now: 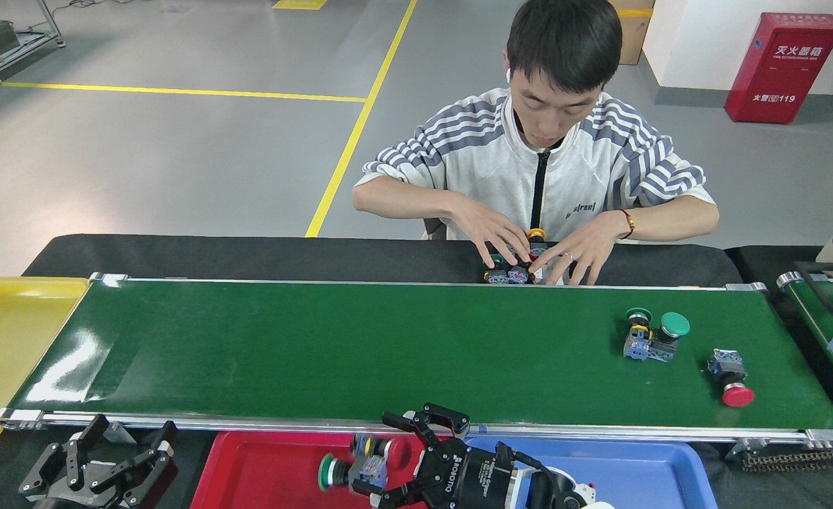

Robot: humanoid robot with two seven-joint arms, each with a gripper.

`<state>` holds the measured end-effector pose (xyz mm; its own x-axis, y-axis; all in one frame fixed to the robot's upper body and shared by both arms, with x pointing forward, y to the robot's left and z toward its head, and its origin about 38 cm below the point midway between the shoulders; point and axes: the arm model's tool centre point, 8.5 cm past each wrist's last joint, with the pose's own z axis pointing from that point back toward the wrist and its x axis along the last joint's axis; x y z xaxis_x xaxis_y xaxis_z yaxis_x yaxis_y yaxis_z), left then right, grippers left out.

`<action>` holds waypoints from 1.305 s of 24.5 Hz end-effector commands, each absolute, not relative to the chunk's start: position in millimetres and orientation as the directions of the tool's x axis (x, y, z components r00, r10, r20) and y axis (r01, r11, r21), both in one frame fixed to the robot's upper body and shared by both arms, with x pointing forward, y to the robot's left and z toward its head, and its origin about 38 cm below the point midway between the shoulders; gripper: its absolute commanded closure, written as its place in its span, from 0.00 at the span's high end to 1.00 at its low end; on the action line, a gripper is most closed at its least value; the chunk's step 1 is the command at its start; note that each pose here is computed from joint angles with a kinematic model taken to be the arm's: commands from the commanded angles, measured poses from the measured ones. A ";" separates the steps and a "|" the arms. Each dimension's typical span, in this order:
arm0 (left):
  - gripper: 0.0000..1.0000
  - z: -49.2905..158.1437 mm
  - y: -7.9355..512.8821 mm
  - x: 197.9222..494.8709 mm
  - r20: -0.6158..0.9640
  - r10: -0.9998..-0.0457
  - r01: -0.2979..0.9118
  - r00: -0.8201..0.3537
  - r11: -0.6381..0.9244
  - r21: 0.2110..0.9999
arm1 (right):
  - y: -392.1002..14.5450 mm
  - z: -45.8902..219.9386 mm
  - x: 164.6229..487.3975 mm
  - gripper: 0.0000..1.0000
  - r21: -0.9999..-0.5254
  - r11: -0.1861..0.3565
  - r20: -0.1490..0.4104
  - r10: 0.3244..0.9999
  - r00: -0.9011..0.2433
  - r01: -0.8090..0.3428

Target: Pick switch part from conveyor to tray

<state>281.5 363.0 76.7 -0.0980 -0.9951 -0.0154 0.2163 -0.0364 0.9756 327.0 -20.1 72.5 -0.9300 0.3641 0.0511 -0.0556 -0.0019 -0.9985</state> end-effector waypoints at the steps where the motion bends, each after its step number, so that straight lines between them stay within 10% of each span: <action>1: 1.00 84.0 362.9 284.0 -0.022 -0.995 0.188 -0.102 -0.041 0.981 | -21.8 84.3 332.0 1.00 -0.999 0.025 0.034 0.359 -0.933 -0.027; 3: 1.00 84.2 363.3 284.0 -0.023 -0.994 0.188 -0.103 -0.042 0.981 | -40.0 90.9 340.6 1.00 -0.998 0.066 0.049 0.420 -0.906 -0.023; 7: 1.00 83.2 362.7 283.3 -0.019 -0.995 0.189 -0.100 -0.037 0.981 | -128.2 73.9 332.8 0.97 -0.978 0.200 0.205 0.827 -0.524 -0.067; 11: 1.00 84.0 367.0 281.2 -0.019 -0.996 0.187 -0.092 -0.036 0.982 | -172.1 55.8 305.3 0.97 -0.968 0.249 0.247 0.955 -0.164 -0.009; 19: 1.00 87.1 364.8 280.9 0.044 -0.994 0.154 -0.096 0.029 0.988 | -210.0 44.9 301.4 0.98 -0.979 0.206 0.202 0.968 0.146 -0.013; 32: 1.00 80.8 365.3 278.9 -0.007 -0.997 0.191 -0.082 -0.023 0.981 | -171.9 52.0 380.8 0.98 -0.992 0.122 0.120 0.991 0.062 -0.031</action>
